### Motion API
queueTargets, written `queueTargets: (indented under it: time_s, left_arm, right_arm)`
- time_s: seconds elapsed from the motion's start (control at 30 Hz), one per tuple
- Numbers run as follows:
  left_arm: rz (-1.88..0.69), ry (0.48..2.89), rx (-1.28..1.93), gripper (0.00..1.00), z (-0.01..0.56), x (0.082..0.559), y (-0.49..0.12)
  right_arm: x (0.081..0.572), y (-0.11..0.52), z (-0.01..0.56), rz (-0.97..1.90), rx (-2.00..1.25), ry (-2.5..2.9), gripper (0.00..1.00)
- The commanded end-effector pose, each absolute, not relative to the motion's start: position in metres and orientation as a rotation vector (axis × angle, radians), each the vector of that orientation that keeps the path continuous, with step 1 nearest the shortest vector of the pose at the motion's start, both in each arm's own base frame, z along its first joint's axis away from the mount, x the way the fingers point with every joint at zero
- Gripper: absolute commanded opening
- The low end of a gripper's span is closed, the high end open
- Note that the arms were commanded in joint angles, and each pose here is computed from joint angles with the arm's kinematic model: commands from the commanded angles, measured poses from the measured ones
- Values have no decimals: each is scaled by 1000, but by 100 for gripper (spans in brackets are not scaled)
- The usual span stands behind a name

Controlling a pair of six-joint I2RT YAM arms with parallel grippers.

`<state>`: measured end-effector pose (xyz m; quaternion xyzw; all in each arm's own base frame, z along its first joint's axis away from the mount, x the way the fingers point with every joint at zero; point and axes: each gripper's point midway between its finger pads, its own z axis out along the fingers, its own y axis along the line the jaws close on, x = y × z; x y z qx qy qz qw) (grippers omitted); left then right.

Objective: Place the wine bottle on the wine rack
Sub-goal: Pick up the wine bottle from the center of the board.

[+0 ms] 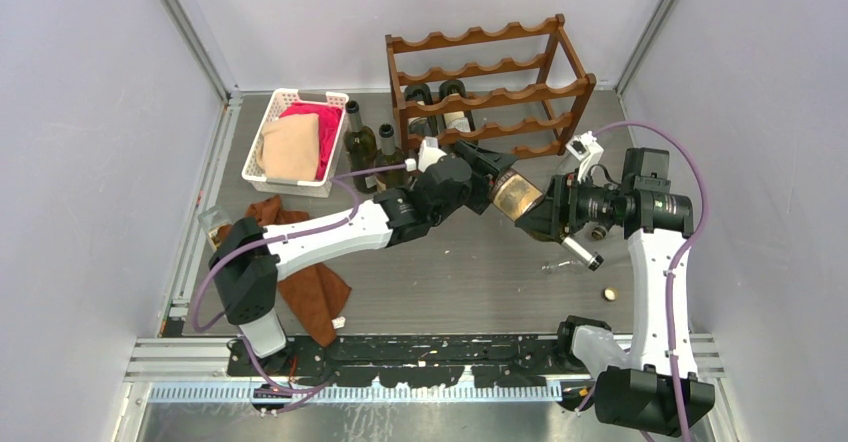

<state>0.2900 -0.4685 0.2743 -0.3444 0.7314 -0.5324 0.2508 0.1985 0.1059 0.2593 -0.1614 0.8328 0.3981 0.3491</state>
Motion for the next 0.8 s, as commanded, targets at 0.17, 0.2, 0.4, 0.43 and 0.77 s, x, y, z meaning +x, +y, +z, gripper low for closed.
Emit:
queueTargets:
  time_s: [0.17, 0.2, 0.4, 0.43, 0.77]
  left_arm:
    - [-1733, 1648, -853, 0, 342, 304, -464]
    - [-1751, 1628, -853, 0, 345, 307, -462]
    - [-1772, 1568, -758, 0, 371, 317, -450]
    - [-1762, 1564, -738, 0, 374, 318, -449]
    - [-1722, 1545, -693, 0, 379, 331, -437]
  right_arm:
    - [208, 108, 276, 1004, -424, 2086, 25]
    - [207, 108, 277, 1010, -421, 2089, 36]
    - [193, 109, 281, 1007, -462, 2122, 95]
    - [190, 107, 282, 993, -471, 2130, 99]
    - [174, 96, 288, 852, -536, 2170, 100]
